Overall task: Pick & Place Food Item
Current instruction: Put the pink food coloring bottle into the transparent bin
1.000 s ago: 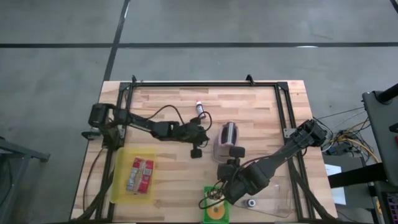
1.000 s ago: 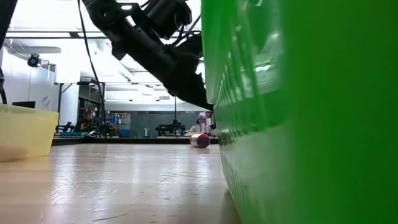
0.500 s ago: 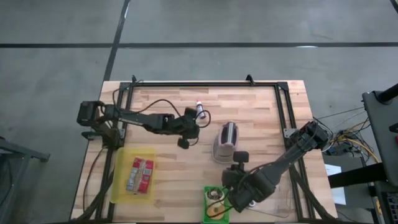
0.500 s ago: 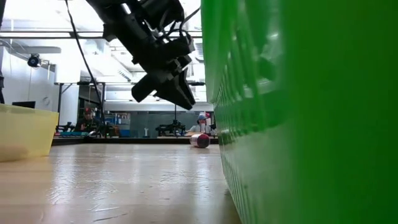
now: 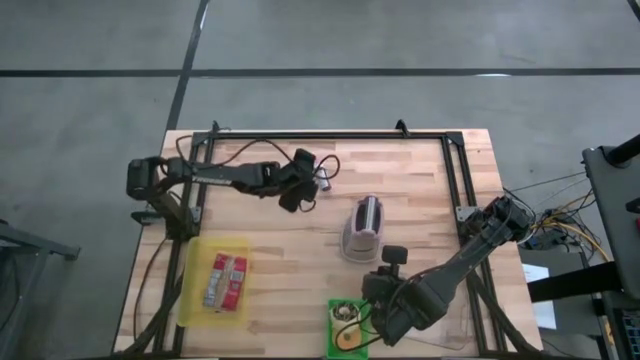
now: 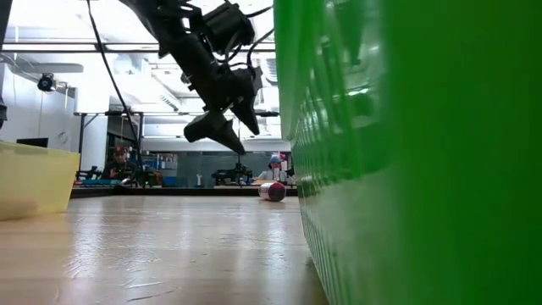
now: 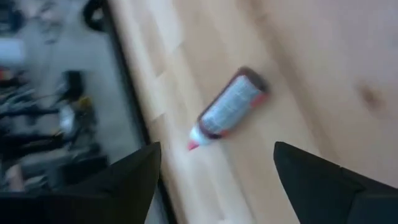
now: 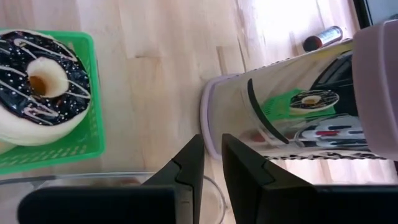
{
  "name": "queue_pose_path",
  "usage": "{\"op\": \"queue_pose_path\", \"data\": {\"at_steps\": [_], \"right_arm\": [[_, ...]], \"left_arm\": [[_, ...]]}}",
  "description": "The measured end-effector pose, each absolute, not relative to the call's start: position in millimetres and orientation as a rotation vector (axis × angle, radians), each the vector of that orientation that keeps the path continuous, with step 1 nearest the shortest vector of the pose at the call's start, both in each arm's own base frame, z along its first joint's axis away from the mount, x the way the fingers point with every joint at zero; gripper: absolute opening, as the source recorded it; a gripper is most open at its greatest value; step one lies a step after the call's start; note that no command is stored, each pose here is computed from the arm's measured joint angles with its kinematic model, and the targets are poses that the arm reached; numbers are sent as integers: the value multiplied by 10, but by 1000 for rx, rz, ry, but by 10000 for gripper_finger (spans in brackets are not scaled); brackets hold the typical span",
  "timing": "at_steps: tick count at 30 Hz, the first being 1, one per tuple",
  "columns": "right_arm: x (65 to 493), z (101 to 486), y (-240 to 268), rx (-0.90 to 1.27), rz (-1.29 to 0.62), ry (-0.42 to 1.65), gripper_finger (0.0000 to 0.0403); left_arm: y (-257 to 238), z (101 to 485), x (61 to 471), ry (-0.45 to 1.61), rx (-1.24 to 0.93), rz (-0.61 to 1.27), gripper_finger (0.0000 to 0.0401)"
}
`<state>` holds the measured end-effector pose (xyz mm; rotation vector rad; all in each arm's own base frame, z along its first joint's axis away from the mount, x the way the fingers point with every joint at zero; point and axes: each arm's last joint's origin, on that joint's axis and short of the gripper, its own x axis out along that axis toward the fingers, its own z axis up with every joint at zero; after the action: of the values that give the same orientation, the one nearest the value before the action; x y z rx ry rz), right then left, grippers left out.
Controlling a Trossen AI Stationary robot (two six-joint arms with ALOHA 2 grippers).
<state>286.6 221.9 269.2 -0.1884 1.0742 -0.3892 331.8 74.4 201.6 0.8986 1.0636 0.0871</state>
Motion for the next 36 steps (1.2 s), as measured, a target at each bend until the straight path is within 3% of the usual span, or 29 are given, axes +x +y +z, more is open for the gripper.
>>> {"op": "queue_pose_path", "data": {"at_steps": [9, 16, 20, 25, 36], "right_arm": [[2865, 2692, 2219, -187, -389, 1075, 52], [2859, 2690, 2227, -166, -393, 1079, 52], [2852, 2689, 2229, -153, -402, 1078, 52], [2841, 2688, 2234, -151, -406, 1080, 52], [2807, 2713, 2237, -157, -400, 1085, 52]], "left_arm": [[1075, 2054, 3400, 1065, 751, -59, 276], [1191, 1993, 3579, 1056, 678, -152, 273], [1251, 1842, 3638, 1158, 648, -218, 273], [1314, 1661, 3719, 1213, 671, -278, 273], [1423, 1669, 3860, 1188, 719, -275, 273]]}}
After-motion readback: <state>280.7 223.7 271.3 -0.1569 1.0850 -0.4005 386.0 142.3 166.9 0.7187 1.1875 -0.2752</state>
